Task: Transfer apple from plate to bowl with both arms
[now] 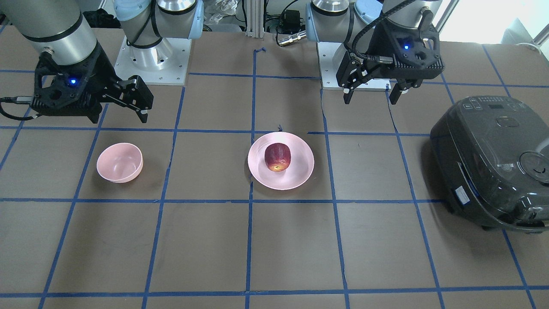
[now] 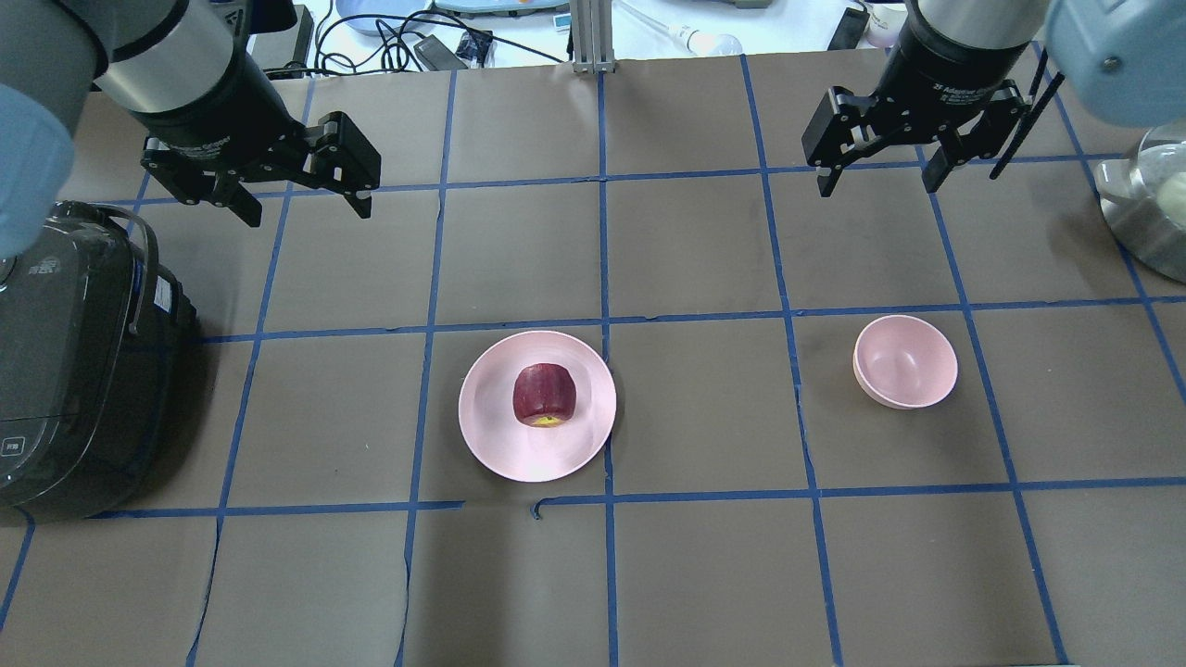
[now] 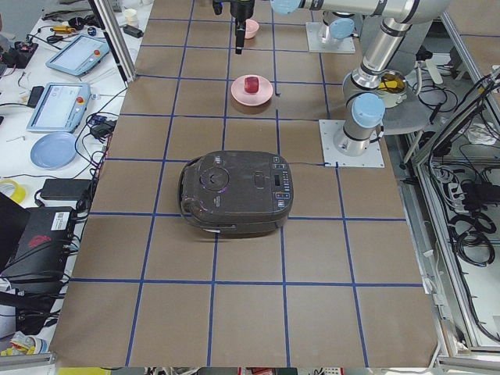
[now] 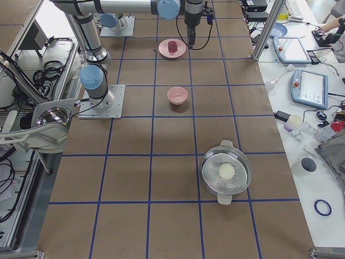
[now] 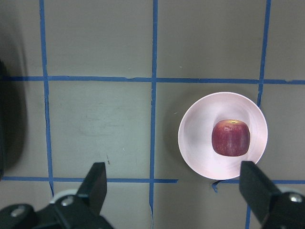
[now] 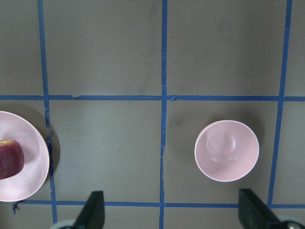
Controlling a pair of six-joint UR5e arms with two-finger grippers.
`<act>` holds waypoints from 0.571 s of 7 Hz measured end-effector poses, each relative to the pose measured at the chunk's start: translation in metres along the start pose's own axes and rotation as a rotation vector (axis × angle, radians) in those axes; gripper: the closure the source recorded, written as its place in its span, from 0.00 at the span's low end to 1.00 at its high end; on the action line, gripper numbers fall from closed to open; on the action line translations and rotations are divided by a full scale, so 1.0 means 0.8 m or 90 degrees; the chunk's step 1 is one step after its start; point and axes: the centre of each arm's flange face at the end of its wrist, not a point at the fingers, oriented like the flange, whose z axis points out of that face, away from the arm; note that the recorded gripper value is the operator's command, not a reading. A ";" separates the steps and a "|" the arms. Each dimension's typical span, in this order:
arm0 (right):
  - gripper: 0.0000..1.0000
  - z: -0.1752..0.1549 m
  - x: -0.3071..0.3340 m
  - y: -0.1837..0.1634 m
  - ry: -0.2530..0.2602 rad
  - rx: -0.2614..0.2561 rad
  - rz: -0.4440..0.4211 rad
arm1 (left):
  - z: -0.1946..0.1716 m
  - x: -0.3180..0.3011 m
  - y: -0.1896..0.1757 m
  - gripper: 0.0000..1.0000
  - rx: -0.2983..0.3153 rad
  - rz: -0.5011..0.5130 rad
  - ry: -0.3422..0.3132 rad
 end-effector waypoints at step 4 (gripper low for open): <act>0.00 0.007 0.000 0.000 0.004 -0.008 -0.006 | -0.001 0.000 0.001 0.00 0.001 0.001 -0.001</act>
